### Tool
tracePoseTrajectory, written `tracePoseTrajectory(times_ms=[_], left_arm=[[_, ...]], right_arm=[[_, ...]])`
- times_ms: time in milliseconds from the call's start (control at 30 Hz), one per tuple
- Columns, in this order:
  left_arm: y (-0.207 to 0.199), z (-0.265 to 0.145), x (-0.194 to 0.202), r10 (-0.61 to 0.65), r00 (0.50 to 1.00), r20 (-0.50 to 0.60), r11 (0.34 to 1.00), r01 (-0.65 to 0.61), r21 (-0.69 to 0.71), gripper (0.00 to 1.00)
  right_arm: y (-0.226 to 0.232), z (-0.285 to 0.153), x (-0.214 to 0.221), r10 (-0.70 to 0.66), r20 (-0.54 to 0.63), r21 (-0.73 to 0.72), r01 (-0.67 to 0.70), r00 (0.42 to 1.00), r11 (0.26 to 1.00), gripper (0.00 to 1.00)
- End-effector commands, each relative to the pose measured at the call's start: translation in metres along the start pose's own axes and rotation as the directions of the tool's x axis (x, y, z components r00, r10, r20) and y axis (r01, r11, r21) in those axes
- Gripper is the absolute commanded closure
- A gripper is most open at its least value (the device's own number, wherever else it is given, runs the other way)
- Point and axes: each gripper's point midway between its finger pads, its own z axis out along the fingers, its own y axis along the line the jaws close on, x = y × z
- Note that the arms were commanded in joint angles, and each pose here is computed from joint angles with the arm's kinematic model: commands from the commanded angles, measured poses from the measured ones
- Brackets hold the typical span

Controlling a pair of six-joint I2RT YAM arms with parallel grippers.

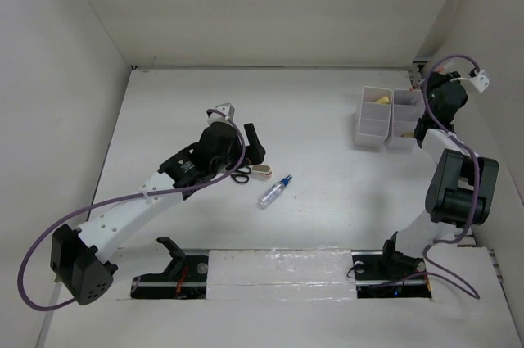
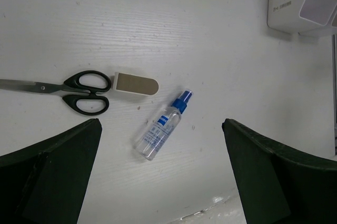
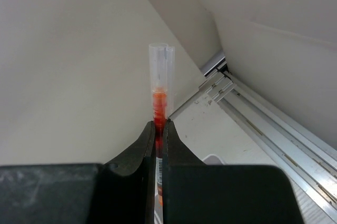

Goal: Sort the stationery into containers
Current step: Place the pen in the storage box.

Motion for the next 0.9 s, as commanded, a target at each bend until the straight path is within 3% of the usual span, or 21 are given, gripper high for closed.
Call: tracePoseTrajectory(times_ms=[0,800,867], left_arm=[[-0.005,0.002,-0.002,0.017,1.0,0.005,0.999,-0.018,0.027,0.0],[-0.011,-0.001,-0.007,0.023,1.0,0.013,0.999,-0.023,0.046,0.0],[-0.011,-0.001,-0.007,0.023,1.0,0.013,0.999,-0.023,0.046,0.0]], right_arm=[[0.012,0.011,-0.03,0.027,0.096,-0.027,-0.025,0.995,0.999,1.0],[-0.024,0.017,0.038,0.009,-0.058,0.068,-0.005,0.998,0.998,1.0],[-0.019,0.016,0.042,0.009,-0.07,0.051,-0.006,0.997,0.999,0.95]])
